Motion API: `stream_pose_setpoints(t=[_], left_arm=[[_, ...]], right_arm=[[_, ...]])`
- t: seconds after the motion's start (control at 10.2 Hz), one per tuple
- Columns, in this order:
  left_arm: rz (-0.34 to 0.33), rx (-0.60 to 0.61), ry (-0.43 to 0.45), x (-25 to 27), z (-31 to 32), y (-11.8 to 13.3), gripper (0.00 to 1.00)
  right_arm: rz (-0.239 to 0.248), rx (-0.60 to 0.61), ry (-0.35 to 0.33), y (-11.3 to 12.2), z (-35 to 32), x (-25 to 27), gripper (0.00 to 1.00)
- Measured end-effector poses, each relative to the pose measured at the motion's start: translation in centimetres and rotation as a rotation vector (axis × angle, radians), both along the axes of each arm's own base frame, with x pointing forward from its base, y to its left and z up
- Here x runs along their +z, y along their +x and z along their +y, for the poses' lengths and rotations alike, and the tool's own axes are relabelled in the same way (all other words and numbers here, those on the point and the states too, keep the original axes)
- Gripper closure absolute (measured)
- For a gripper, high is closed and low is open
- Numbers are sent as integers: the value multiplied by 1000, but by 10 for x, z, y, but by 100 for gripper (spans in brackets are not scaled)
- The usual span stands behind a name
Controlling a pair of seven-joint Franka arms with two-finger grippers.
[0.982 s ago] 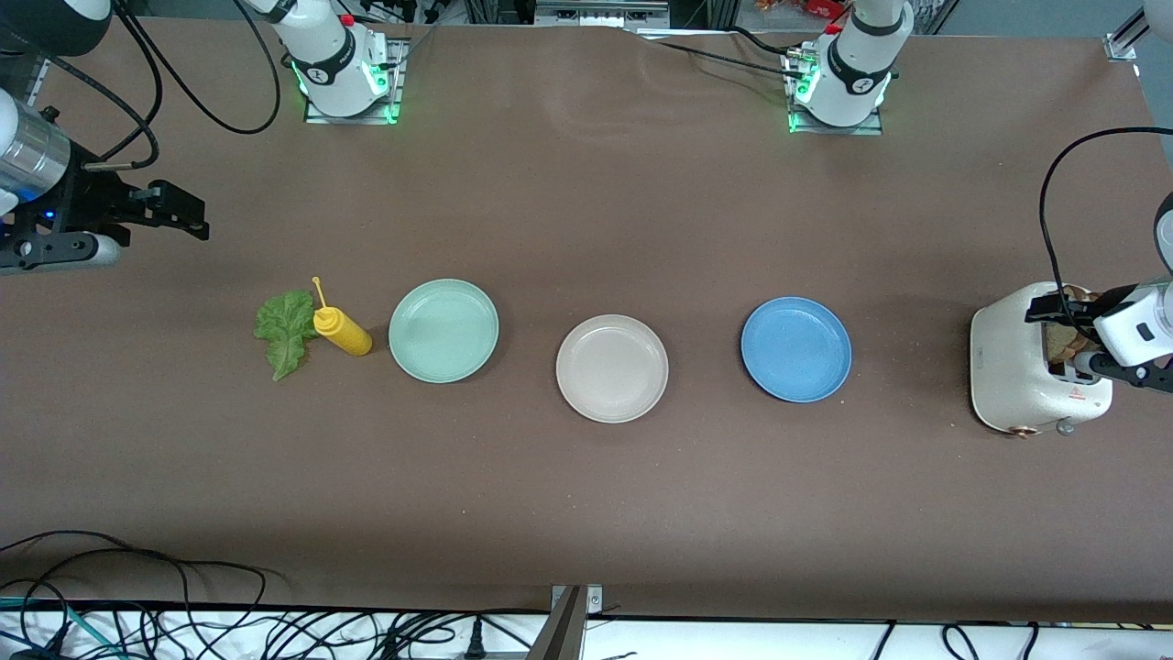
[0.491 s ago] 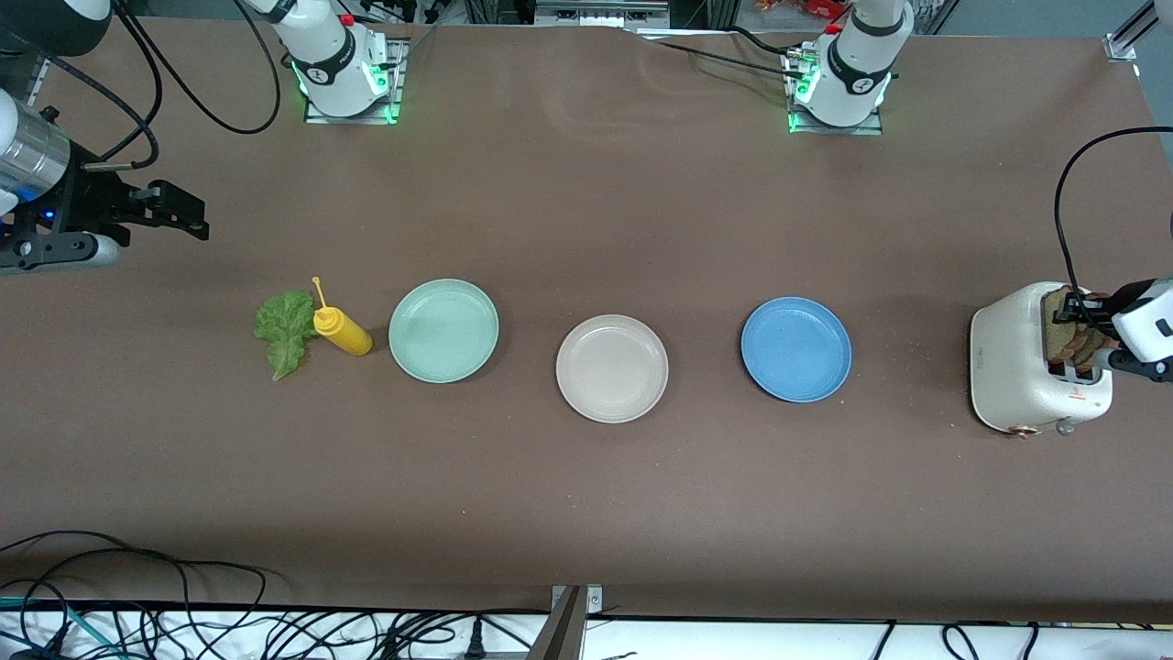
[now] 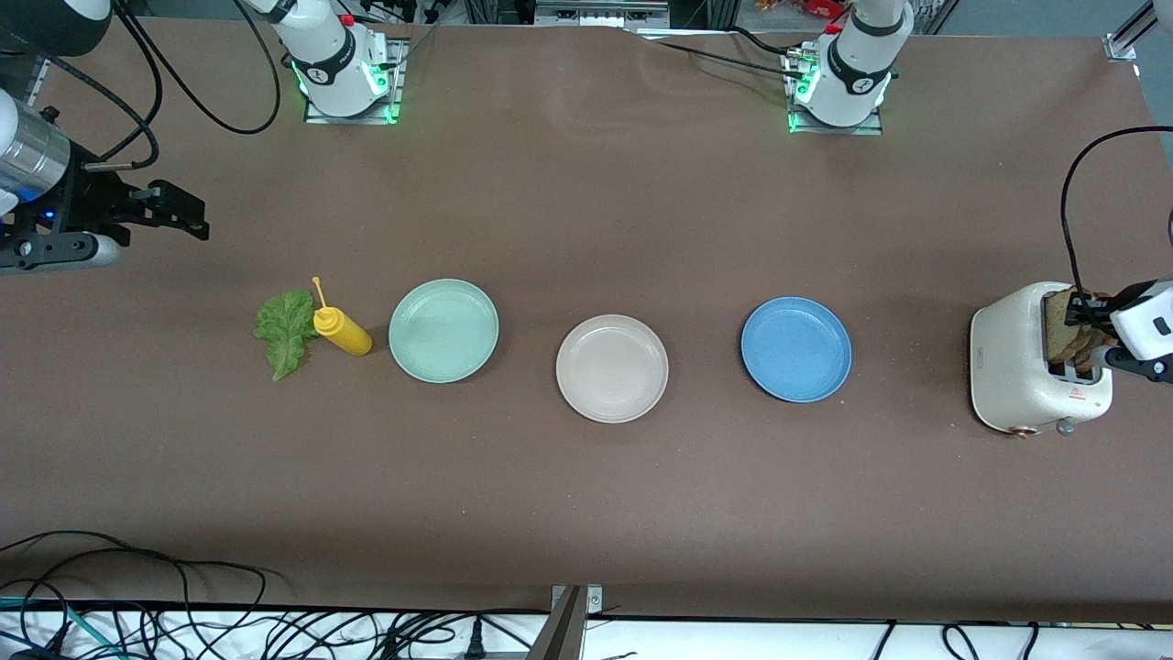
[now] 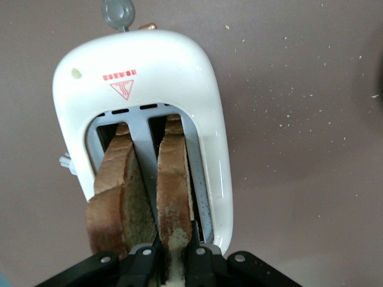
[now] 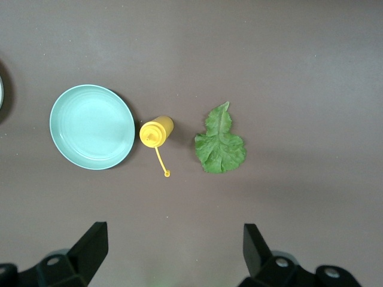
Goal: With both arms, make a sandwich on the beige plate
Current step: 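Close the left gripper on one bread slice in the toaster, then lift the bread slice out of the toaster with the left gripper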
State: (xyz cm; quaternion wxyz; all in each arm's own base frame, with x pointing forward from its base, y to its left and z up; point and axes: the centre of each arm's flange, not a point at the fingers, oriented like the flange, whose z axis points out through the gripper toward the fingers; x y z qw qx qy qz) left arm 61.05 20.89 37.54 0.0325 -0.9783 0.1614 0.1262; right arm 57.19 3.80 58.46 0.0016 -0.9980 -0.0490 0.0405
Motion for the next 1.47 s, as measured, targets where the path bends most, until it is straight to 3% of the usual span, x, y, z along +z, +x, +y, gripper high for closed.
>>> stream_pose_setpoints(t=[0.29,0.59,1.08,1.28,1.47], left_arm=[[-53,-57,8,34,2,10,90],[-54,-105,9,79,-25,23,90],[7,-273,-44,134,-178,36,90],[-3,-224,-148,131,-226,36,90],[15,-186,-188,121,-288,33,90]], right_arm=[[0,0,0,0,0,0,0],[0,-1,0,0,-1,0,0],[1,-3,0,0,-2,-1,0],[3,-4,0,1,-2,-2,0],[5,-5,0,1,-3,-3,0]])
